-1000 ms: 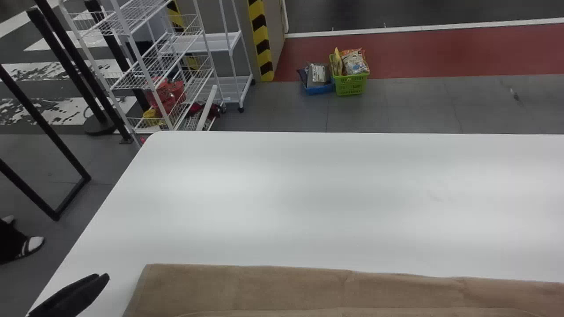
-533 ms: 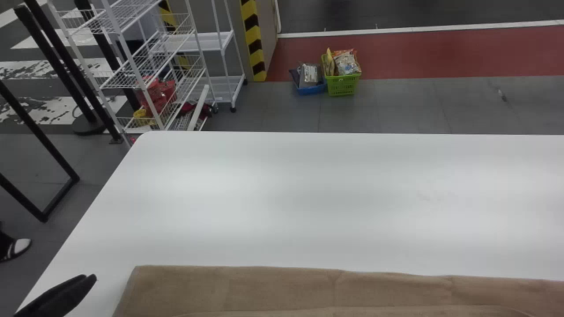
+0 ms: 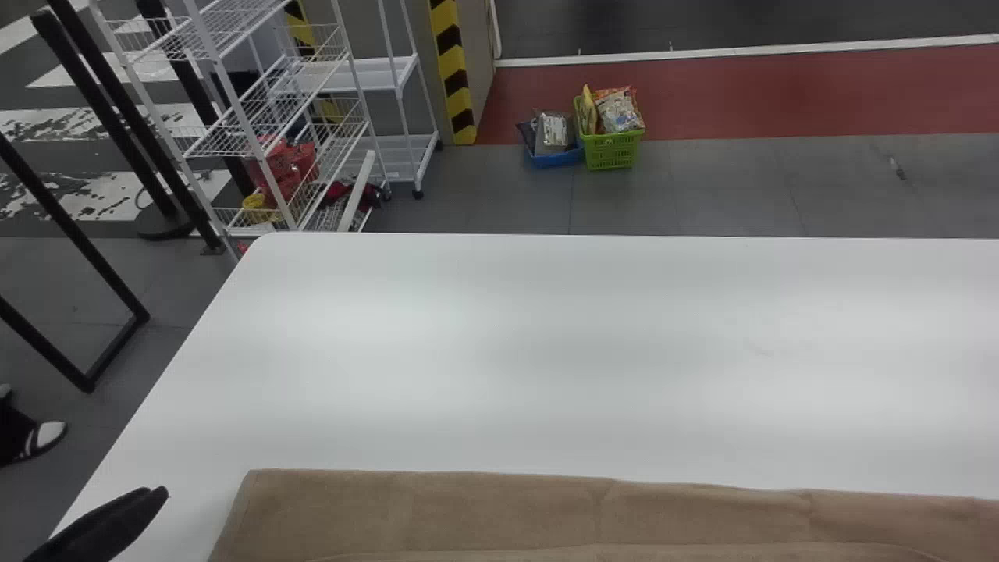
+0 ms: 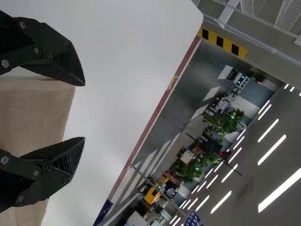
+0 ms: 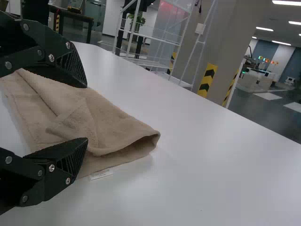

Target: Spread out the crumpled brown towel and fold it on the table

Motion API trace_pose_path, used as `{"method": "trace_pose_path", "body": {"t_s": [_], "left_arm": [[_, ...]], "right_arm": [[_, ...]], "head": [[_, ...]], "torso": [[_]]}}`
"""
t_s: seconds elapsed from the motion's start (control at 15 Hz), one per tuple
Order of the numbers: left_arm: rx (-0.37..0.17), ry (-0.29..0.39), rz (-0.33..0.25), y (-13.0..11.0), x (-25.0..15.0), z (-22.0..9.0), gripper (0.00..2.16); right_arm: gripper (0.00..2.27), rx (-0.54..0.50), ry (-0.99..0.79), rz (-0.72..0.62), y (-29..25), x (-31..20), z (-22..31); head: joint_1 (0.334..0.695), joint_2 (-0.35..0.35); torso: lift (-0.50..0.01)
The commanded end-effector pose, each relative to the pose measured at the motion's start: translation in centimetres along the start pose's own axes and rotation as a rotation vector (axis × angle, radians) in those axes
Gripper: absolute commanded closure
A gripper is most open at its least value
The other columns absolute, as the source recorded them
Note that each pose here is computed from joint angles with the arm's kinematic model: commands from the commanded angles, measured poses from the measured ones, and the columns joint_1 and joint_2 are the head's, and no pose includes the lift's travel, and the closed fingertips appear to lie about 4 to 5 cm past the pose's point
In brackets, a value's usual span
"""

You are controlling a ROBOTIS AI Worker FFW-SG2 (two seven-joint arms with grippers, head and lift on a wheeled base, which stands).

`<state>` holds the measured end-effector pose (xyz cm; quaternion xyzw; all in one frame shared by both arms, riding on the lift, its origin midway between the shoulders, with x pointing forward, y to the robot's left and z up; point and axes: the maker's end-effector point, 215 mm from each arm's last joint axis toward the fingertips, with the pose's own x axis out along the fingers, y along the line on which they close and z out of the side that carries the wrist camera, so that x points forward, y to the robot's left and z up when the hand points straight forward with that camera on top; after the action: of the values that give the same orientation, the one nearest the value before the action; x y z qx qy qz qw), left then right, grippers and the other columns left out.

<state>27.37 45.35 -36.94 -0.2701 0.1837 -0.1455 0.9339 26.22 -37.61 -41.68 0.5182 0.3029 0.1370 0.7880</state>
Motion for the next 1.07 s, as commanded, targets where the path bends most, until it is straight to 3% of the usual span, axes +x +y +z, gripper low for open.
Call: {"method": "trace_pose_path", "body": {"t_s": [0.0, 0.33, 0.73, 1.0], "left_arm": [[0.002, 0.003, -0.013, -0.2, 0.7, 0.0, 0.52], [-0.003, 0.005, -0.012, 0.1, 0.8, 0.0, 0.52], [-0.004, -0.008, 0.000, 0.7, -0.2, 0.5, 0.52], [-0.002, -0.009, -0.009, 0.4, 0.4, 0.6, 0.52]], "right_arm": [[0.53, 0.009, -0.003, -0.005, -0.3, -0.3, -0.1], [0.53, -0.005, 0.016, -0.015, -0.2, 1.1, -0.1], [0.60, -0.003, 0.027, -0.019, -0.2, 1.4, -0.5], [0.61, -0.005, 0.007, -0.008, 0.2, -0.2, -0.5]], "head": [[0.695, 0.175], [0.695, 0.153], [0.695, 0.212], [0.695, 0.203]], "torso": [[-0.127], [-0.127], [-0.127], [-0.127]]}}
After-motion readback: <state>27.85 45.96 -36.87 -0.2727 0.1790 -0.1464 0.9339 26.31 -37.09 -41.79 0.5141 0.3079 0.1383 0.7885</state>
